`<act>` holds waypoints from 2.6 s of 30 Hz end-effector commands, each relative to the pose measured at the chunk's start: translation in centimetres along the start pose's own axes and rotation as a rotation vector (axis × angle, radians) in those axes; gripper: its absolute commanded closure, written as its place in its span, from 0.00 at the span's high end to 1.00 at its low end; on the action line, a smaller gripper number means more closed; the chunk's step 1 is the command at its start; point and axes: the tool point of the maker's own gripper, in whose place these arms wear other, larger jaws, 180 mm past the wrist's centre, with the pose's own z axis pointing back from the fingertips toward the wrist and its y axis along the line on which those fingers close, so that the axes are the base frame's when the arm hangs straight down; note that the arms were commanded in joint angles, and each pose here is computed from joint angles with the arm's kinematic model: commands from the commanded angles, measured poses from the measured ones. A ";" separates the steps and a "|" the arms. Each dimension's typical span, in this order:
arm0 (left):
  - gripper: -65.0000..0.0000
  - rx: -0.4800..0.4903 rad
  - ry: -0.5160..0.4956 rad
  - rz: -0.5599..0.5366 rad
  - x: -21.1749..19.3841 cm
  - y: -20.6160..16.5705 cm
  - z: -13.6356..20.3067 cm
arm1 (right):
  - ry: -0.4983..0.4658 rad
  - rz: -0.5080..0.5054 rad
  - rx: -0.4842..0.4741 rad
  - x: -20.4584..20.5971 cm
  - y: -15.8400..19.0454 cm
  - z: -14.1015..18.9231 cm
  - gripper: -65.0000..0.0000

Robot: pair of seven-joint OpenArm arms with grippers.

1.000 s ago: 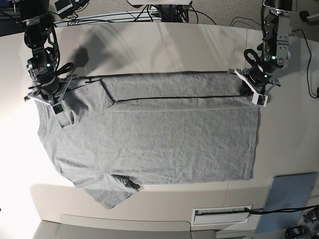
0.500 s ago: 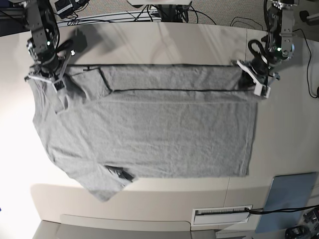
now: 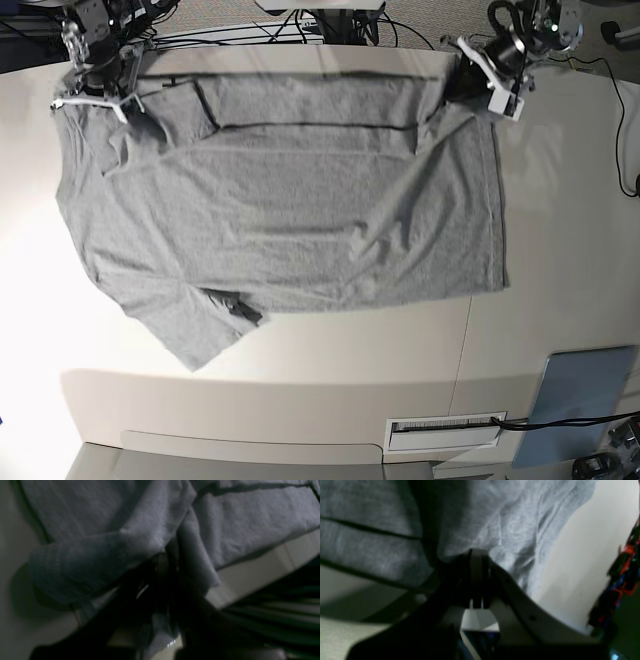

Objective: Fold the T-shirt properly
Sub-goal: 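Drag the shirt toward the robot with both grippers, then move both grippers along the shirt sides and grasp the hem corners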

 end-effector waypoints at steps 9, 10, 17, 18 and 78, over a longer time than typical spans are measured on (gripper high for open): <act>0.00 0.214 0.144 -0.125 -0.6 5.6 4.0 | -0.044 0.047 -0.067 1.1 -1.4 0.9 0.00; 0.00 0.225 0.132 -0.129 -0.1 5.9 4.3 | -0.043 0.052 -0.081 1.1 -1.7 0.9 0.00; 0.00 0.190 0.002 -0.226 4.4 4.3 4.8 | -0.100 0.013 -0.167 2.2 -4.9 1.4 0.00; 0.00 0.178 -0.019 -0.250 5.4 3.8 4.8 | -0.119 -0.003 -0.194 2.8 -5.8 1.7 0.00; 0.05 0.226 -0.158 0.107 29.1 17.1 -7.5 | -0.437 -0.457 -0.074 17.6 -18.4 -2.8 0.41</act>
